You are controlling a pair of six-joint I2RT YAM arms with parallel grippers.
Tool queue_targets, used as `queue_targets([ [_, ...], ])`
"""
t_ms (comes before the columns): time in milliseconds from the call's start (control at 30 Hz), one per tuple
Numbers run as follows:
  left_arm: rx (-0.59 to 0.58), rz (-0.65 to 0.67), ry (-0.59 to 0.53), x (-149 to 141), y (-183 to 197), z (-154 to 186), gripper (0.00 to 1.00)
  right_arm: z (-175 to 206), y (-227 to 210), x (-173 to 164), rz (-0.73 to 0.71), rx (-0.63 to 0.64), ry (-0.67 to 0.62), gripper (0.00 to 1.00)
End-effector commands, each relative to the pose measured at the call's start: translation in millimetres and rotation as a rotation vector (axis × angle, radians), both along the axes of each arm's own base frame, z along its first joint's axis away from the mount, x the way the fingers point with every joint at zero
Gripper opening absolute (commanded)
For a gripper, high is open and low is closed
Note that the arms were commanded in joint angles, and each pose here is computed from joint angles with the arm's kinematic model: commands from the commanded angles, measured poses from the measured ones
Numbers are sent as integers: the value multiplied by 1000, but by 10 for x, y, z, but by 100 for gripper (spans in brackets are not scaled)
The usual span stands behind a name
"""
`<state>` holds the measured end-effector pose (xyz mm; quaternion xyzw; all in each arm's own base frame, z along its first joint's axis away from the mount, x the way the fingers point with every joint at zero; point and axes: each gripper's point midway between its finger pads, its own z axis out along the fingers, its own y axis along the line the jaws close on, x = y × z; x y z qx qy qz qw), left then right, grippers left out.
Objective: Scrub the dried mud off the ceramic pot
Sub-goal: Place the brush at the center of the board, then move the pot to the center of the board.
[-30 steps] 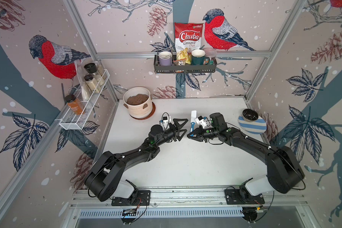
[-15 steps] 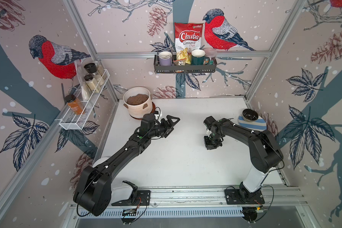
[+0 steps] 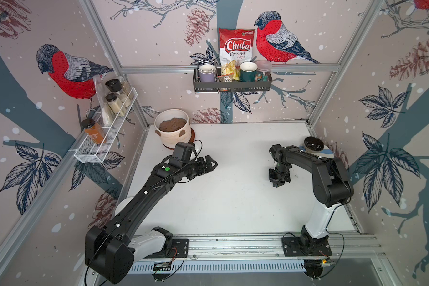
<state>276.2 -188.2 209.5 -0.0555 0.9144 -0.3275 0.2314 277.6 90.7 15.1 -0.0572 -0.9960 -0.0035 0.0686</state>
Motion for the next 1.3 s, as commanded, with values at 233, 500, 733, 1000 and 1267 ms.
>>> queue_targets([
  [233, 140, -9, -59, -105, 249, 99, 95, 325, -168, 75, -7, -108, -120, 44],
  [500, 254, 61, -115, -127, 522, 242, 95, 1221, 136, 381, 56, -101, -438, 55],
  [733, 443, 300, -118, -14, 1108, 496, 96, 2403, 808, 516, 234, -27, -916, 64],
  [1000, 478, 431, -34, 339, 1569, 697, 95, 3425, 1618, 45, 487, 245, -1290, 71],
  [1267, 504, 339, -140, 853, 1513, 921, 96, 3752, 2042, -154, 553, 369, -1409, 72],
])
